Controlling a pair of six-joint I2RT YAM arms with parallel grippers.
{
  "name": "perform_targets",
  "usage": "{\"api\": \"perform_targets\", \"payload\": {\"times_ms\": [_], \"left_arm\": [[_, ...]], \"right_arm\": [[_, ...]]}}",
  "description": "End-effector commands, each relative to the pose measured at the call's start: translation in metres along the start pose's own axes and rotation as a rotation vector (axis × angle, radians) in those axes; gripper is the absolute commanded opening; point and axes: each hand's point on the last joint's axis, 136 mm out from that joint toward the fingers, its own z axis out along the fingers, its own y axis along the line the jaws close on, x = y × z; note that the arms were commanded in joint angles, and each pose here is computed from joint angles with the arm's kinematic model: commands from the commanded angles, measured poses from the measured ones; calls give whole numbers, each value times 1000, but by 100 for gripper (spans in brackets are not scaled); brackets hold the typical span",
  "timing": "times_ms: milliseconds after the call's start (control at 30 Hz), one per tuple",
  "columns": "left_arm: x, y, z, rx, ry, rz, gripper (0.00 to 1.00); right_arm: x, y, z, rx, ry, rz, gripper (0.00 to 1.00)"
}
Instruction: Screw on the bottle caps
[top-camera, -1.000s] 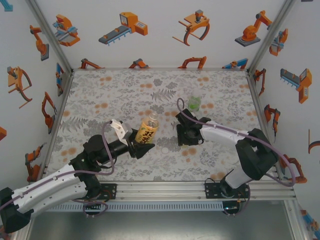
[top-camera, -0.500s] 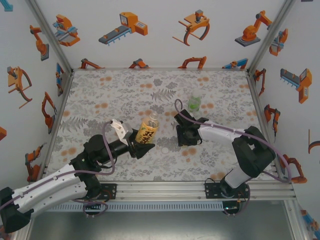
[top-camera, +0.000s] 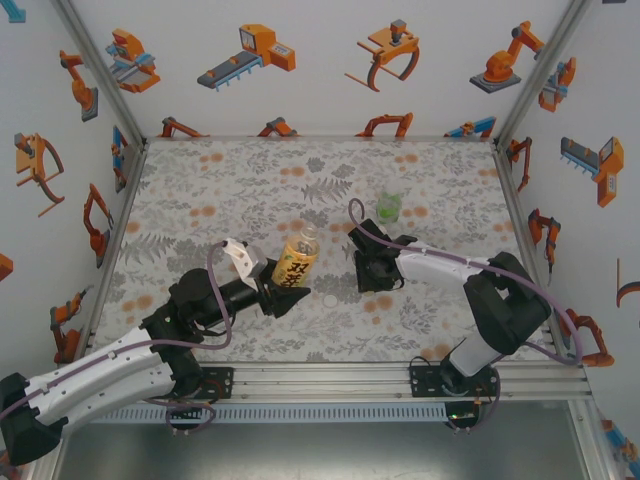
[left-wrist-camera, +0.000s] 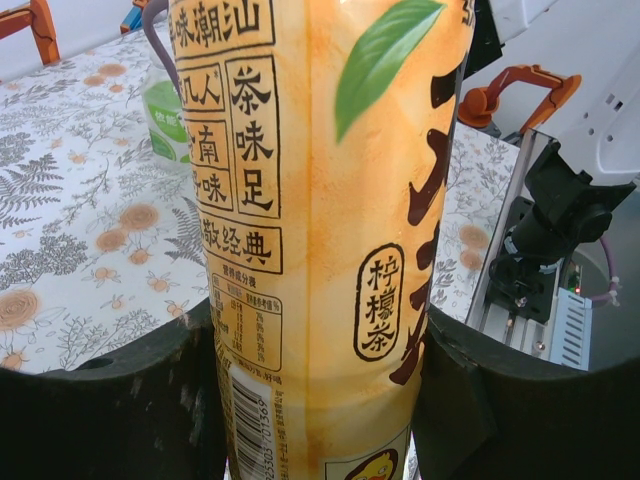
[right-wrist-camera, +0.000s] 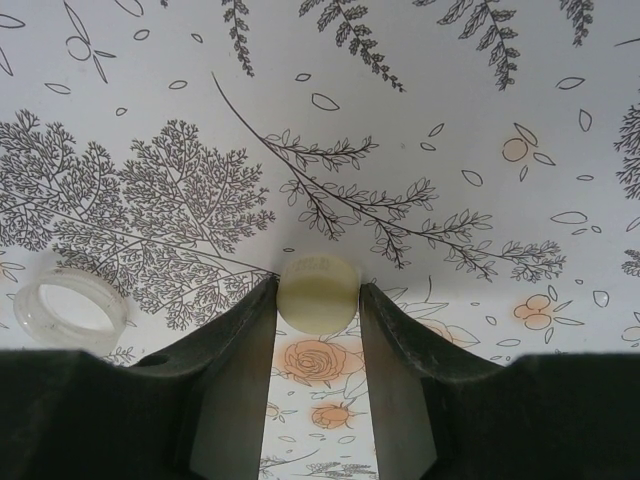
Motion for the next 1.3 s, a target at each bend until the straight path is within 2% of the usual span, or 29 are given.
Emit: {"api": "perform_targets", "payload": {"times_ms": [0,667,867,1100,1267], "left_arm": [[-8,0,-1,4,-28,-2,0],[-6,0,-1,0,-25,-10,0],[-4,0,1,2,-13,-7,0],[2,0,3,7,28,4,0],[9,-10,7,62,107,48,0]], "right_arm": [[-6,0,0,26,-16,-29,39],[-5,-4,4,52,1,-53,41],[-7,-3,-1,47,-6,-59,30],[-18,3,-34,-2,-69,-55,22],[-33,24,-84,-153,-175,-95,19]]}}
